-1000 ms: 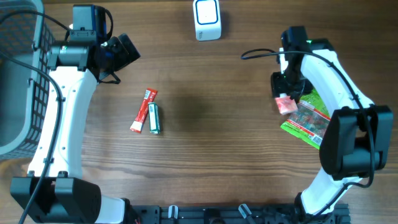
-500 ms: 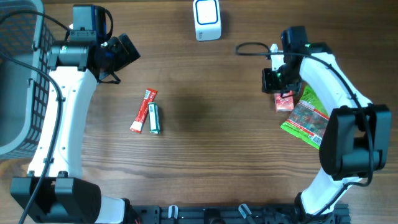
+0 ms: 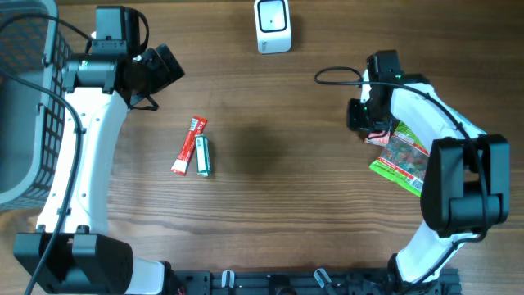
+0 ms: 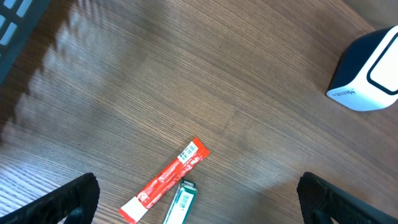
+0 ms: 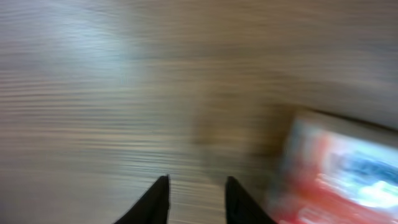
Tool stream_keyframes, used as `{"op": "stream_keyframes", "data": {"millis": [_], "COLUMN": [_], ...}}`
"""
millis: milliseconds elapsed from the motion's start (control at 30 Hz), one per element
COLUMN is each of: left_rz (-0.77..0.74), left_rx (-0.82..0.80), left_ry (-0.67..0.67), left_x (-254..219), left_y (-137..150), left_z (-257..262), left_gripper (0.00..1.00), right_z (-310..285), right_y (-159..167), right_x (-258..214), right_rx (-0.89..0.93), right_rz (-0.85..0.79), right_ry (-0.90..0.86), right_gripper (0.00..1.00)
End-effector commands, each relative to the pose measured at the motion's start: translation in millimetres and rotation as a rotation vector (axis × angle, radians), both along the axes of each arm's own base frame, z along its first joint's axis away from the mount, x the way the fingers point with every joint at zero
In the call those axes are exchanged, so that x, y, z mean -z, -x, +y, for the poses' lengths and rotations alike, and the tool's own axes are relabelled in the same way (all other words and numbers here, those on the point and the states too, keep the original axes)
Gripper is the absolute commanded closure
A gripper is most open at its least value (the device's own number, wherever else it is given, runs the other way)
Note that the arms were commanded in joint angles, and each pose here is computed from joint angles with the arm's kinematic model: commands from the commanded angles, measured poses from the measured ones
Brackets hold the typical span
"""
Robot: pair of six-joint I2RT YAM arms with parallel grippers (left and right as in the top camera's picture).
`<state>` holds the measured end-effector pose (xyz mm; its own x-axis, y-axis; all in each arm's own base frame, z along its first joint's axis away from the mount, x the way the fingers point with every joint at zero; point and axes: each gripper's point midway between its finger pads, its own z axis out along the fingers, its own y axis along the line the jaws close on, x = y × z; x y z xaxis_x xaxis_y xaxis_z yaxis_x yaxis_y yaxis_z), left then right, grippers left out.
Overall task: Scan the item barcode
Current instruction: 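Move the right gripper leftward over the green Axe Brand box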
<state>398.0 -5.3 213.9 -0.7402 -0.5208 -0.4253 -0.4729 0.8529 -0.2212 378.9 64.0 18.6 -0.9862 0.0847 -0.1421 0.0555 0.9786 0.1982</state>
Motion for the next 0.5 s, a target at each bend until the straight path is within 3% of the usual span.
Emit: {"op": "stream_keyframes", "data": {"millis": [0, 33, 67, 100, 300, 467], "left_rz": [-0.003, -0.003, -0.003, -0.003, -0.003, -0.003], "left_rx": [-0.003, -0.003, -0.003, -0.003, -0.003, -0.003], "left_ry": [-0.004, -0.004, -0.004, -0.004, -0.004, -0.004], "left_x": [-0.5, -0.5, -0.5, -0.5, -0.5, -0.5], "left_y": [0.5, 0.5, 0.5, 0.5, 0.5, 0.5], "left_z": [2.5, 2.5, 2.5, 2.5, 2.5, 2.5], "left_gripper": [0.00, 0.00, 0.00, 0.00, 0.00, 0.00], "right_z": [86.8, 99.2, 109.8, 117.8, 169.0, 223.7], "right_y": [1.2, -0.7, -3.2, -5.4, 11.8, 41.9], "right_x": [-36.0, -44.0, -49.7, -52.1, -42.7, -31.1], "right_rx": [-0.131, -0.133, -0.115, -0.057, -0.067, -0.175], "right_rz": [-0.023, -0.030, -0.028, -0.004, 0.031, -0.008], "right_ry": [-0.492, -0.556, -0.600, -0.621, -0.539, -0.405], "right_gripper": [0.64, 0.60, 0.34, 0.01, 0.01, 0.16]}}
